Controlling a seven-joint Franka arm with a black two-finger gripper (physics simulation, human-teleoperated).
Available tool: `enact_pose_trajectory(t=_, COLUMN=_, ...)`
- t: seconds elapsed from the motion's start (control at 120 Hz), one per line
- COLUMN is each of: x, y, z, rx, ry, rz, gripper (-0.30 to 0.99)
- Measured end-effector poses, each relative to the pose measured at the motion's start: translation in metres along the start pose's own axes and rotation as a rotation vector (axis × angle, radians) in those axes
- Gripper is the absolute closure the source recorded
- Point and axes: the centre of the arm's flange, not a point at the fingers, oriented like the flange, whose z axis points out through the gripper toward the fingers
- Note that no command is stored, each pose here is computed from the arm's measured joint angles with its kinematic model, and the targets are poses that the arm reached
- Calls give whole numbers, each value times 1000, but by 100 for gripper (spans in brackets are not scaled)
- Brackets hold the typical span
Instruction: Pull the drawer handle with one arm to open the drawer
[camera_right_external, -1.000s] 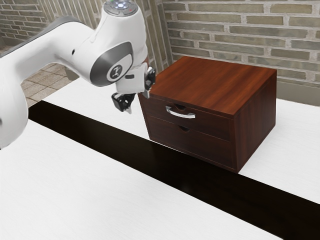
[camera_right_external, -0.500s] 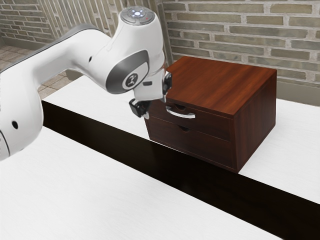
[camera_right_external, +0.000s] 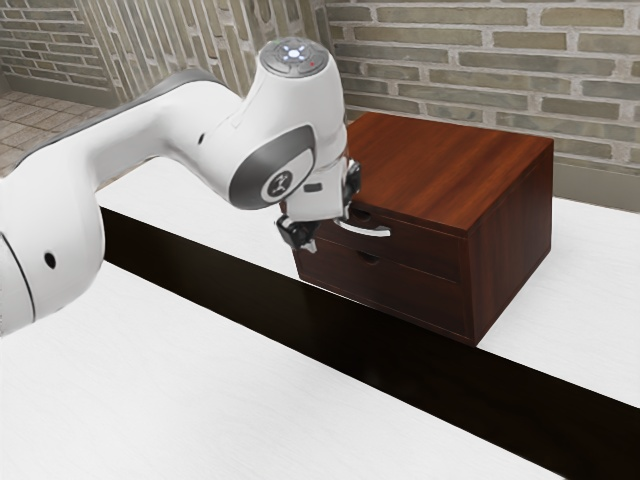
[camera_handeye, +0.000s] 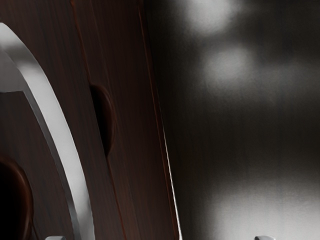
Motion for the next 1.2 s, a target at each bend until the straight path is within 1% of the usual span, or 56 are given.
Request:
enact_pose_trajectory(t=0.108, x=15, y=-4, z=5, rx=11, ry=8, rz=24, gripper=23)
enact_pose_trajectory(t=0.175, x=22, y=-6, z=7, rx=18, ry=11, rz=32, gripper=30)
enact_pose_trajectory(t=0.217, x=24, y=-6, z=7, rx=23, ry=14, rz=34, gripper=32)
enact_pose_trajectory(t=0.267, x=26, y=-5, z=7, rx=26, ry=17, rz=36, gripper=30)
enact_pose_trajectory(t=0.408, x=33, y=1, z=1, rx=43, ry=28, rz=53, gripper=29)
enact_pose_trajectory(t=0.467, x=35, y=3, z=4, rx=42, ry=29, rz=56, gripper=25)
enact_pose_trajectory(t=0.525, x=35, y=6, z=9, rx=36, ry=31, rz=58, gripper=14)
enact_pose_trajectory(t=0.583, x=34, y=8, z=10, rx=36, ry=32, rz=59, gripper=12)
enact_pose_trajectory(t=0.642, x=34, y=12, z=8, rx=39, ry=34, rz=60, gripper=18)
enact_pose_trajectory(t=0.708, x=34, y=16, z=2, rx=47, ry=37, rz=62, gripper=29)
enact_pose_trajectory(t=0.742, x=34, y=19, z=-1, rx=50, ry=39, rz=63, gripper=30)
enact_pose_trajectory(t=0.85, x=32, y=28, z=-7, rx=57, ry=44, rz=64, gripper=29)
enact_pose_trajectory(t=1.033, x=32, y=36, z=1, rx=51, ry=50, rz=65, gripper=16)
enact_pose_trajectory(t=1.125, x=32, y=46, z=-3, rx=55, ry=57, rz=65, gripper=21)
enact_pose_trajectory(t=1.2, x=32, y=57, z=-6, rx=56, ry=65, rz=66, gripper=21)
